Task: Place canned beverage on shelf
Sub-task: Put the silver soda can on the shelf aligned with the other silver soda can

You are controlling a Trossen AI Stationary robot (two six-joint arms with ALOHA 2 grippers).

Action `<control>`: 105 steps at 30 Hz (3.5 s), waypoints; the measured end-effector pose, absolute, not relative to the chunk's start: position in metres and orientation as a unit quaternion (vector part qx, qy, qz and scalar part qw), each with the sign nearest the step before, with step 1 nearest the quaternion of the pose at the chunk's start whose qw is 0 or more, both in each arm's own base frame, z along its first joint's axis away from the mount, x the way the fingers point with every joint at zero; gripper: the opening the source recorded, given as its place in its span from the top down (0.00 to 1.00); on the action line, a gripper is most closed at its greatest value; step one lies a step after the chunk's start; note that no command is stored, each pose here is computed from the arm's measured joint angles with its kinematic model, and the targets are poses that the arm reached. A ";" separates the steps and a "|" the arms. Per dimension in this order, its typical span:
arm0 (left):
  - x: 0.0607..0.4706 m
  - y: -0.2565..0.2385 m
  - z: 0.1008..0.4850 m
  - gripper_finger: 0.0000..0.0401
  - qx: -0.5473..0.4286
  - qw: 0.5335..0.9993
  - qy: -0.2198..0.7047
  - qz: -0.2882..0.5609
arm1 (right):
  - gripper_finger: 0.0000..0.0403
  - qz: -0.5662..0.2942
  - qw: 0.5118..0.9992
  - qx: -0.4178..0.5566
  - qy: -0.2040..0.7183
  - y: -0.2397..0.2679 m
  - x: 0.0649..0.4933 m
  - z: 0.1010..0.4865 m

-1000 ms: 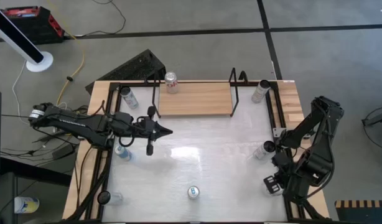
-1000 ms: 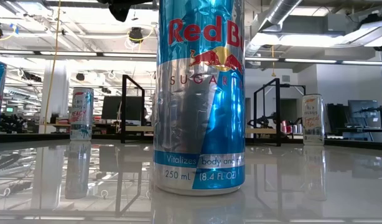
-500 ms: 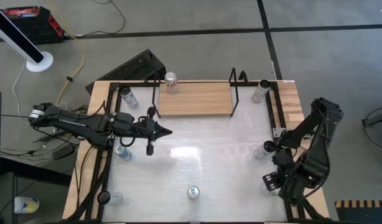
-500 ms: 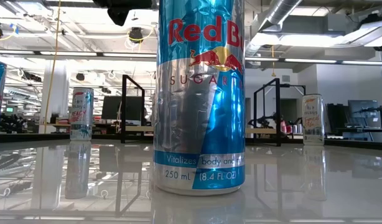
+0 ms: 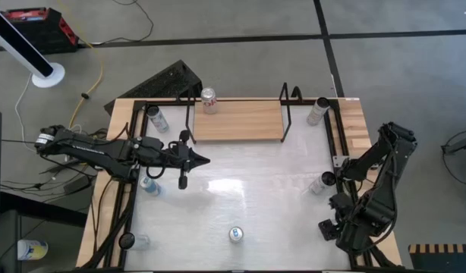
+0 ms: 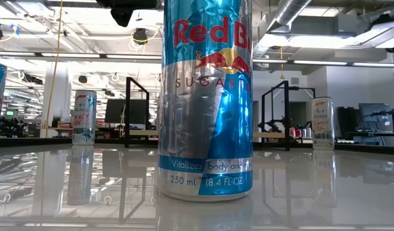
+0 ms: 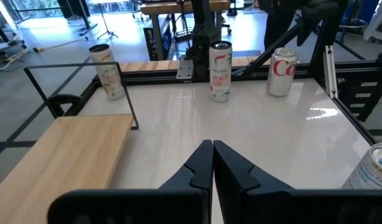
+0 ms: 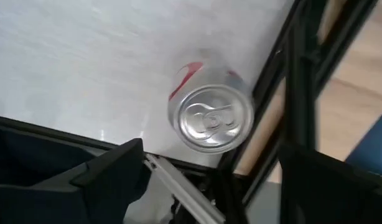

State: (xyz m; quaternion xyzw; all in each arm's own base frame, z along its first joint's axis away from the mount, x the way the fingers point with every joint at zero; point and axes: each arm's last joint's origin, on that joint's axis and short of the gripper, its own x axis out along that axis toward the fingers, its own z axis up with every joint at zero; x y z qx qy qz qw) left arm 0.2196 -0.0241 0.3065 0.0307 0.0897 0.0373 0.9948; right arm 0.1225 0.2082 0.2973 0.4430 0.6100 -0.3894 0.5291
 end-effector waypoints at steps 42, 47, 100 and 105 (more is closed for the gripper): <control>0.219 -0.024 0.305 1.00 0.047 0.993 0.101 0.036 | 0.23 -0.270 0.626 0.380 0.625 0.146 0.199 0.241; 0.219 -0.024 0.305 1.00 0.050 0.993 0.099 0.036 | 0.23 -0.236 0.674 0.368 0.596 0.113 0.228 0.243; 0.218 -0.024 0.299 1.00 0.030 0.990 0.129 0.038 | 0.11 -0.320 0.804 0.222 0.450 0.099 0.216 0.254; 0.218 -0.024 0.301 1.00 0.027 0.992 0.121 0.038 | 0.28 -0.371 0.770 0.167 0.492 0.102 0.222 0.229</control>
